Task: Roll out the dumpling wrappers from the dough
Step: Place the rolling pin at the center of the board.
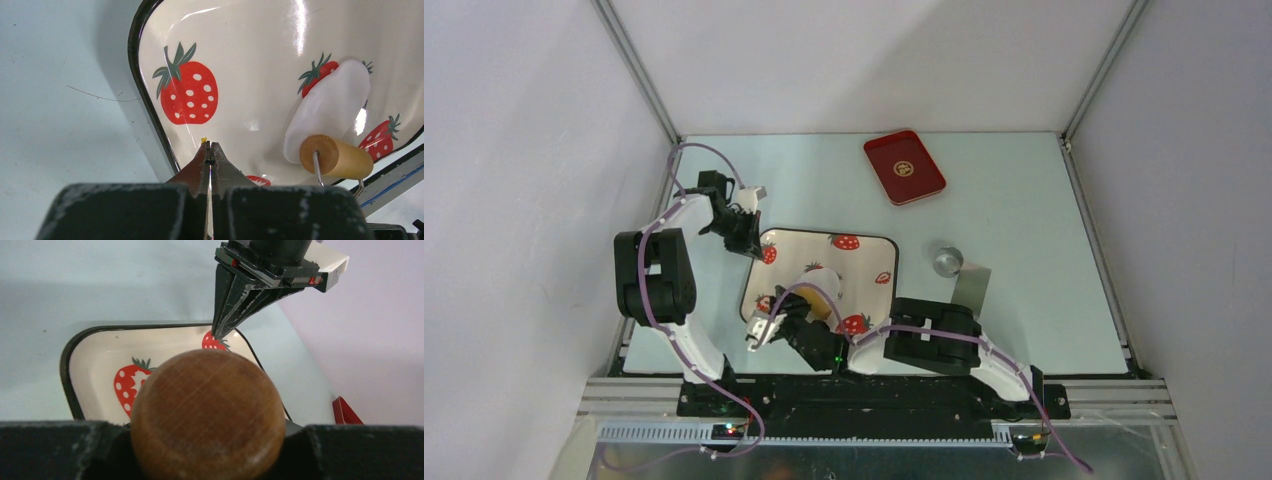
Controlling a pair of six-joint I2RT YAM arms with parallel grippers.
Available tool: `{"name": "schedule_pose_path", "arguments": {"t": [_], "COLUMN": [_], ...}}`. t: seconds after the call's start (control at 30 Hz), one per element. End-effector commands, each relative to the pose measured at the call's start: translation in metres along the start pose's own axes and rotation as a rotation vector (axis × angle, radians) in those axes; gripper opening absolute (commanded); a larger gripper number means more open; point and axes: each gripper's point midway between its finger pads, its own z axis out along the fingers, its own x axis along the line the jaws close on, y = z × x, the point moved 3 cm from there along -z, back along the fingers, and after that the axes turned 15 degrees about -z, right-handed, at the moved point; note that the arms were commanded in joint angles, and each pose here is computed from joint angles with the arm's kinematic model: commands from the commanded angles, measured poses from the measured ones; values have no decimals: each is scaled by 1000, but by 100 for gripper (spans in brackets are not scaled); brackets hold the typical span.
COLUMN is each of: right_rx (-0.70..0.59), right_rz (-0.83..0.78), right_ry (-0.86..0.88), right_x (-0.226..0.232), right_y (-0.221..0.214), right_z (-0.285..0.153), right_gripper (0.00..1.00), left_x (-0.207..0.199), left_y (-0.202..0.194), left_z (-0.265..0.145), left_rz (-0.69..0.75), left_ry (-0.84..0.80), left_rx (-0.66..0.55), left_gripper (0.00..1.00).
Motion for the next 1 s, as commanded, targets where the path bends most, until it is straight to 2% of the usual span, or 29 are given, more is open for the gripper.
{"name": "schedule_pose_path", "arguments": {"t": [0.0, 0.33, 0.4, 0.5, 0.67, 0.83, 0.97], "right_rx": [8, -24, -53, -113, -99, -1, 93], "right_rz": [21, 19, -39, -70, -92, -56, 8], "right_ry": [108, 96, 49, -81, -254, -308, -303], "right_x": [42, 44, 31, -9, -96, -150, -169], "right_y": [-7, 7, 12, 33, 48, 16, -18], "right_z": [-11, -17, -14, -6, 7, 14, 17], "right_gripper": [0, 0, 0, 0, 0, 0, 0], "left_x": [-6, -5, -5, -5, -4, -6, -6], "left_y": [8, 9, 9, 9, 9, 9, 10], "left_z": [-13, -14, -14, -14, -14, -16, -16], "left_rz": [19, 19, 18, 18, 19, 19, 20], "left_ry": [-9, -4, -4, -3, -4, -9, -10], "left_rx": [-59, -62, -62, -63, -63, -69, -69], "left_gripper": [0, 0, 0, 0, 0, 0, 0]}}
